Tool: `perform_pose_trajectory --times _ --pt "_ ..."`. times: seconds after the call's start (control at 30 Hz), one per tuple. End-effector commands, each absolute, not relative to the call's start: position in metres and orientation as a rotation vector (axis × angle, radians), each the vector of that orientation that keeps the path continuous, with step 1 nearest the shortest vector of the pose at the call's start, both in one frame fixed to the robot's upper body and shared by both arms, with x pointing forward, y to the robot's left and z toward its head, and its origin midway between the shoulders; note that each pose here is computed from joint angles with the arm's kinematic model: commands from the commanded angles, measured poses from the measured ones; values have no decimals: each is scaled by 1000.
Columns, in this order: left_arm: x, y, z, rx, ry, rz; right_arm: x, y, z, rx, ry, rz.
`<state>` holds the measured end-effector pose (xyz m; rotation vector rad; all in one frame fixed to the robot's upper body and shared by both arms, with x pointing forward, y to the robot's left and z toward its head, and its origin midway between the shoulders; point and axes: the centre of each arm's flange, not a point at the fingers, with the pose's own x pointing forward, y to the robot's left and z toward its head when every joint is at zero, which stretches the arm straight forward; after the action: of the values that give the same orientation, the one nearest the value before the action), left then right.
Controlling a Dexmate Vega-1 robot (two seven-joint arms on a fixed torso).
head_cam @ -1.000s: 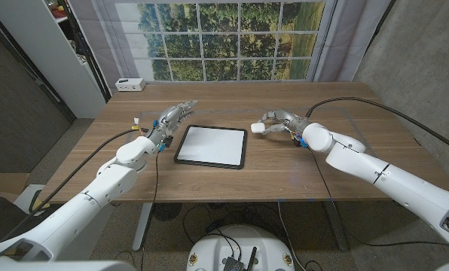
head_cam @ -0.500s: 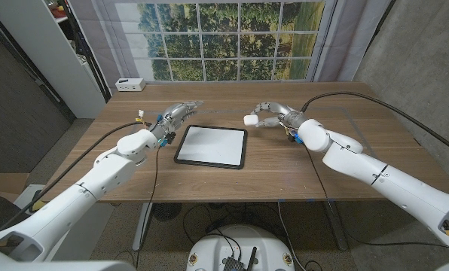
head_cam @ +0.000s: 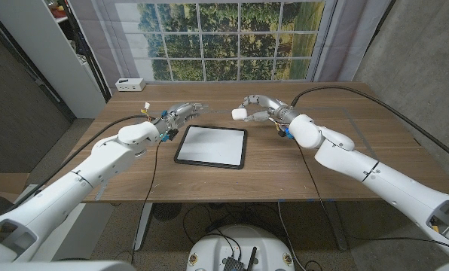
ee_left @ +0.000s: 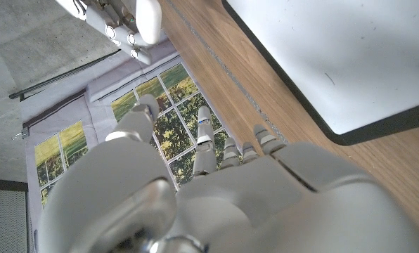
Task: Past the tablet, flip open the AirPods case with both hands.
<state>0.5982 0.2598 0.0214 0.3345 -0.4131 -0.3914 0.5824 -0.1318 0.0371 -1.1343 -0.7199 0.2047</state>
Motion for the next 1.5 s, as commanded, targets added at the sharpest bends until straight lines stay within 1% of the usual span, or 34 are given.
perform_pose_trajectory --times 0.03,0.17,0.87,1.27,1.5 --pt "600 250 27 394 -375 -480 584 -110 47 -1142 -783 233" --pt "601 249 28 423 -385 -519 586 -107 50 -1143 -791 235" --pt "605 234 25 411 -404 -529 578 -86 62 -1155 -865 264" --pt "605 225 19 370 -436 -524 572 -78 56 -1166 -877 279" --pt "598 226 14 340 -478 -476 570 -73 50 -1183 -862 294"
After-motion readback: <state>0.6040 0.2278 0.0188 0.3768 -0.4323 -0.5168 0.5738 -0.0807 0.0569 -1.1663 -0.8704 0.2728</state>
